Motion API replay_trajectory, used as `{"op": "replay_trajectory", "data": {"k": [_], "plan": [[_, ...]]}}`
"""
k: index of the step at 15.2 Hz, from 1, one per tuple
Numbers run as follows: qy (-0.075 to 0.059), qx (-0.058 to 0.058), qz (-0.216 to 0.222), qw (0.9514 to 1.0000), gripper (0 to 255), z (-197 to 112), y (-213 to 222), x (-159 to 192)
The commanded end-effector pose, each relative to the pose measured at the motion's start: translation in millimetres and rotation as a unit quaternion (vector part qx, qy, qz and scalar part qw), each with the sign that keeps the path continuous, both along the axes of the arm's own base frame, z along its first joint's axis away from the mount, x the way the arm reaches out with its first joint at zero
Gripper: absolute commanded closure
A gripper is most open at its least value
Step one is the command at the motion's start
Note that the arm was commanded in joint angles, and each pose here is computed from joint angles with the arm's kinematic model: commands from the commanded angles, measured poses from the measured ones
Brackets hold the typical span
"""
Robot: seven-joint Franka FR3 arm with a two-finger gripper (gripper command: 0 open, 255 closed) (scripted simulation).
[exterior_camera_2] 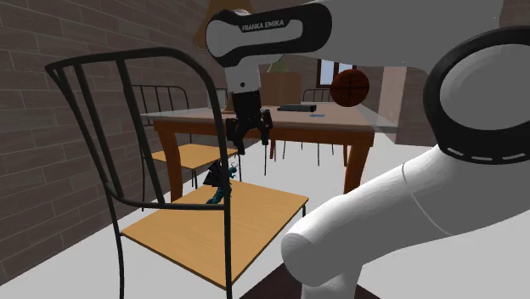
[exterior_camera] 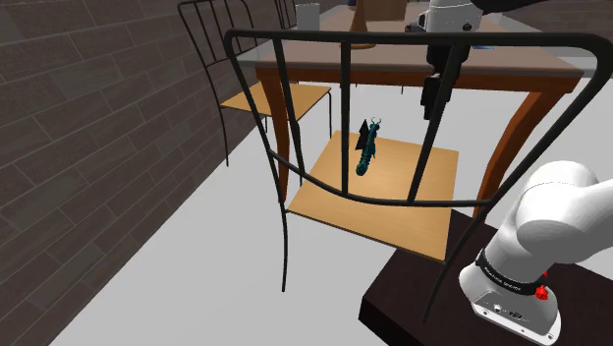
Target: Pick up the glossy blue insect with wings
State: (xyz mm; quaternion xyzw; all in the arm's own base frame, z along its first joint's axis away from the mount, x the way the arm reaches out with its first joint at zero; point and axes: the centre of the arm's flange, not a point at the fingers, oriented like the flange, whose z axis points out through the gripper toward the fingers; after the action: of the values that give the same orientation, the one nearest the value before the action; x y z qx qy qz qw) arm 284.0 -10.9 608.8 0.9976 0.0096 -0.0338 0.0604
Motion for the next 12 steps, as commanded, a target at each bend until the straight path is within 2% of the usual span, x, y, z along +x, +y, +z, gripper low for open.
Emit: {"op": "replay_trajectory", "data": {"k": [1,3,6,9,12], "plan": [[0.0,0.0,0.0,1.0,0,0.0,0.0,0.0],[0.01,0.003,-0.06,0.9982,0,-9.9,5.9,28.1],[0.025,0.008,-0.149,0.9885,0,-25.8,8.6,70.8],[0.04,0.013,-0.237,0.9705,0,-42.9,3.8,112.8],[0.054,0.018,-0.323,0.9445,0,-61.4,-8.1,152.7]]}}
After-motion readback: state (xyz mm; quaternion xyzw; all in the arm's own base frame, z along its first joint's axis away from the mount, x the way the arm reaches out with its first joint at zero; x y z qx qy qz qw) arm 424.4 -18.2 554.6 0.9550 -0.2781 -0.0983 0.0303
